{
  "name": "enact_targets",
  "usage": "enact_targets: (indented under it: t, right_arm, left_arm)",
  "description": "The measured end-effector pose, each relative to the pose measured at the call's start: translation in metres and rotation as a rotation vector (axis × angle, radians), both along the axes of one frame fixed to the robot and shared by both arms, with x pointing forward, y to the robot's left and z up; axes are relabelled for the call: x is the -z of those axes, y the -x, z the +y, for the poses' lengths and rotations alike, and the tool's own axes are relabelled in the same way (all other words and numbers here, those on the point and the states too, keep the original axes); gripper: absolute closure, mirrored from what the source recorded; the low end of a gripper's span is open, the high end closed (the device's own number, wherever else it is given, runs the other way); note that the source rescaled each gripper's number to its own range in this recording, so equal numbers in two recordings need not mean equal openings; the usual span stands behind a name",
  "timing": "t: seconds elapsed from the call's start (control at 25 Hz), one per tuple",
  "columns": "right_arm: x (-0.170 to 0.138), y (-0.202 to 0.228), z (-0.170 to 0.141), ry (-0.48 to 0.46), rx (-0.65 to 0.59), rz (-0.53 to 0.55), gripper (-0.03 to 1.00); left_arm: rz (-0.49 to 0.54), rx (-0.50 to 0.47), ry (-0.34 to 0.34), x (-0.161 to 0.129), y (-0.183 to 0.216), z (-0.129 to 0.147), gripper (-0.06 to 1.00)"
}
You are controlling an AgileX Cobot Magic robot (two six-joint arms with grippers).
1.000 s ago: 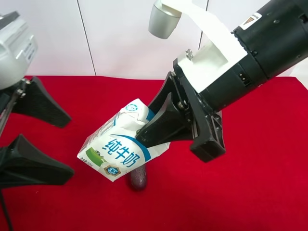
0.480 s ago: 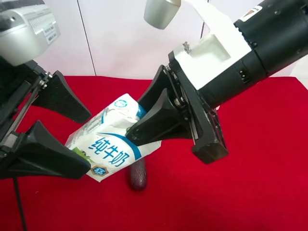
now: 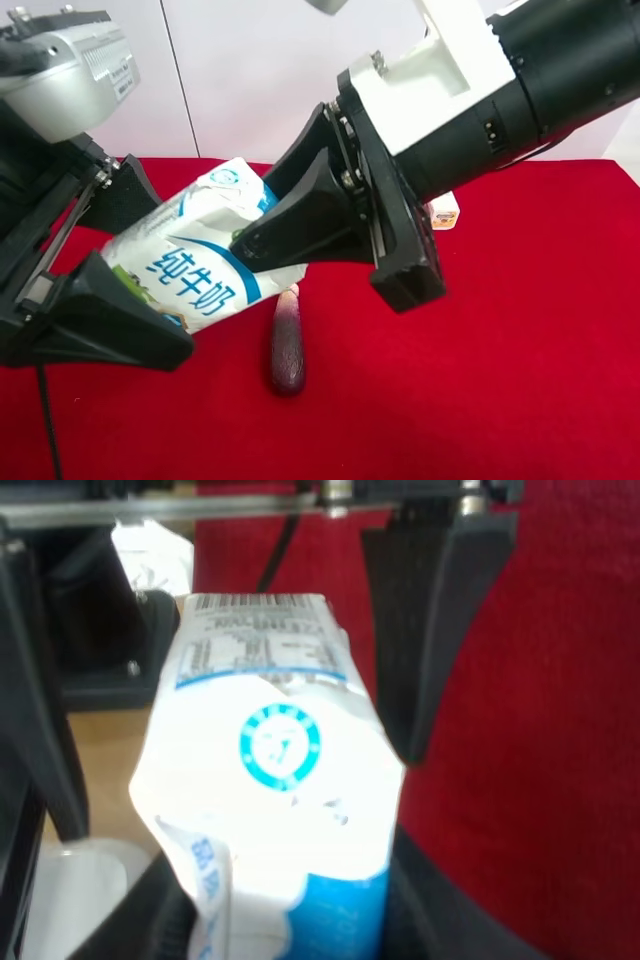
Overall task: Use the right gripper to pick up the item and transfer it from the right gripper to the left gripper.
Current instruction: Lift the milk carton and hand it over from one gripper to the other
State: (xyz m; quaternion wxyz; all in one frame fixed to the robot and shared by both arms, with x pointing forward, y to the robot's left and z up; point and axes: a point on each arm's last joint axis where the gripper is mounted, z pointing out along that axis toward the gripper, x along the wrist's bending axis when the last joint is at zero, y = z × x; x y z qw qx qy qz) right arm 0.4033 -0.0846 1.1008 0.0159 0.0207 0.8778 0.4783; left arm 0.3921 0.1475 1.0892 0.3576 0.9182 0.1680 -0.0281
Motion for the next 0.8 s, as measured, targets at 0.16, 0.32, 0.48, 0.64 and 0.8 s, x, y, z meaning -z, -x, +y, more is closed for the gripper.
enact_targets:
  t: [0.16, 0.32, 0.48, 0.64, 0.8]
  right_arm:
    - [-0.0016, -0.0013, 0.0009, -0.02, 0.012, -0.007, 0.95]
    - [-0.0022, -0.0012, 0.0013, -0.028, 0.014, -0.004, 0.95]
    - [-0.0018, -0.0005, 0.0012, -0.025, 0.003, -0.006, 0.95]
    - [-0.0018, -0.0005, 0.0012, -0.025, 0.003, -0.006, 0.95]
    - [-0.0018, -0.0006, 0.0012, -0.026, 0.004, -0.006, 0.95]
  left_arm:
    - [-0.003, 0.004, 0.0, 0.0, 0.0, 0.0, 0.35]
    - [-0.01, 0.001, 0.002, -0.0002, -0.0006, -0.0001, 0.55]
    - [-0.021, 0.003, -0.002, 0.0, -0.0012, 0.0001, 0.87]
    - [-0.029, 0.012, -0.003, 0.0, -0.0012, 0.0002, 0.87]
    - [-0.031, 0.013, -0.003, 0.0, -0.0013, 0.0001, 0.87]
